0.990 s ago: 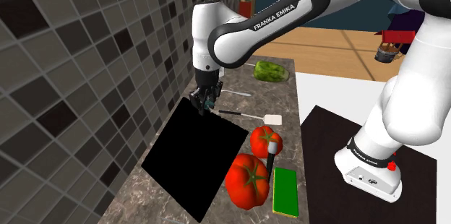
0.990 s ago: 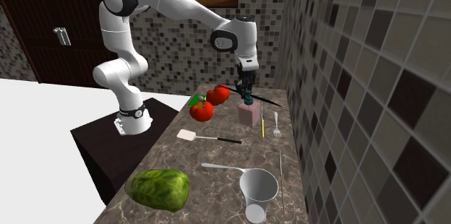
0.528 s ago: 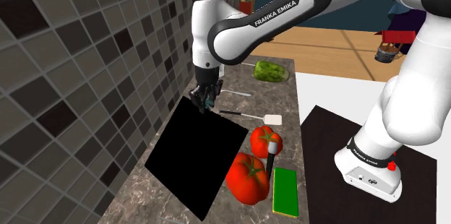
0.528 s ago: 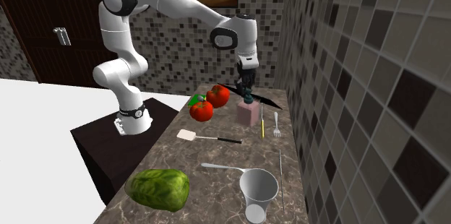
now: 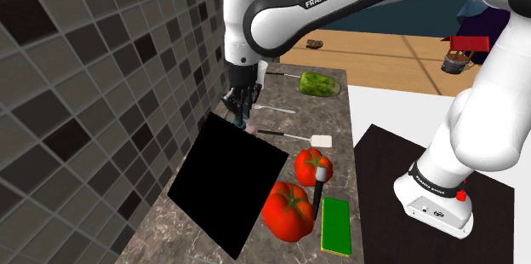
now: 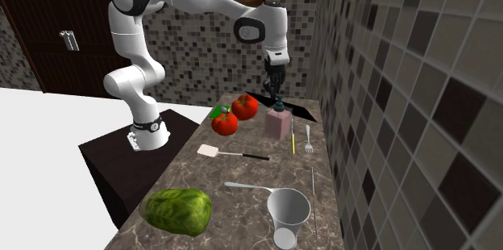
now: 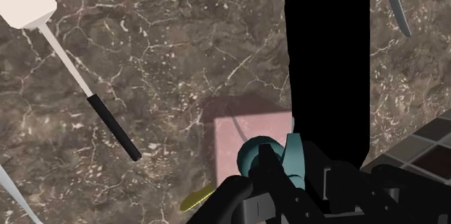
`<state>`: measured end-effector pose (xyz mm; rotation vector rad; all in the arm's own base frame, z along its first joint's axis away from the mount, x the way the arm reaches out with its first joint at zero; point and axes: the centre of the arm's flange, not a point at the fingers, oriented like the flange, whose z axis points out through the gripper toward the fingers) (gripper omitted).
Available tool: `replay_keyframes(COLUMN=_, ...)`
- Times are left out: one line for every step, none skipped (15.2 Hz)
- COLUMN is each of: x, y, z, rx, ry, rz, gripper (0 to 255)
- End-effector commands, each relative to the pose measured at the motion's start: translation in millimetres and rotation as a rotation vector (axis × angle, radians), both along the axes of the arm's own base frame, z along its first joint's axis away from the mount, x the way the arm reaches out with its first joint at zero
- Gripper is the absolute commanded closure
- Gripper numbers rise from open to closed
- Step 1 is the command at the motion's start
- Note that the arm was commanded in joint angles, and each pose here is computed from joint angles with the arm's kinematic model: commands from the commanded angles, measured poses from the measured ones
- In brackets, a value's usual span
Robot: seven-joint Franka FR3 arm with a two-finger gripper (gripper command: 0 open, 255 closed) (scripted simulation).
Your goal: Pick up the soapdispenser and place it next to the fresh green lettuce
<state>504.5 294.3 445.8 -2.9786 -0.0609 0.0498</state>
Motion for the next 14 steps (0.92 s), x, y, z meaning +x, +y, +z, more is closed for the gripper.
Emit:
replay_keyframes(x=0, y=1, z=10, rx=0.0, ry=0.0, rz=0.0, gripper=255)
replay_keyframes(x=0, y=1, z=15, rx=0.0, ry=0.0, rz=0.0, gripper=255)
replay_keyframes(x=0, y=1, z=20, rx=0.0, ry=0.0, rz=0.0, gripper=255)
replay_keyframes(x=0, y=1, z=26, rx=0.0, ry=0.0, rz=0.0, gripper=255)
replay_keyframes(x=0, y=1, z=31, rx=0.0, ry=0.0, rz=0.0, gripper=255)
replay_keyframes(x=0, y=1, z=36, rx=0.0, ry=0.0, rz=0.0, gripper=255)
replay_keyframes(x=0, y=1, z=41, rx=0.0, ry=0.0, rz=0.0, gripper=255)
replay_keyframes(x=0, y=1, z=47, rx=0.0, ry=0.0, rz=0.0, gripper=255)
replay_keyframes(x=0, y=1, z=52, rx=0.0, ry=0.0, rz=0.0, gripper=255)
replay_keyframes(x=0, y=1, z=57, rx=0.0, ry=0.0, rz=0.0, gripper=255)
replay_keyframes(x=0, y=1, z=63, rx=0.0, ry=0.0, rz=0.0, gripper=255)
replay_keyframes(x=0, y=1, z=68, rx=0.0, ry=0.0, rz=0.0, gripper=255)
replay_keyframes(x=0, y=1, z=73, rx=0.0, ry=0.0, rz=0.0, gripper=255)
replay_keyframes(x=0, y=1, z=78, rx=0.0, ry=0.0, rz=0.0, gripper=255)
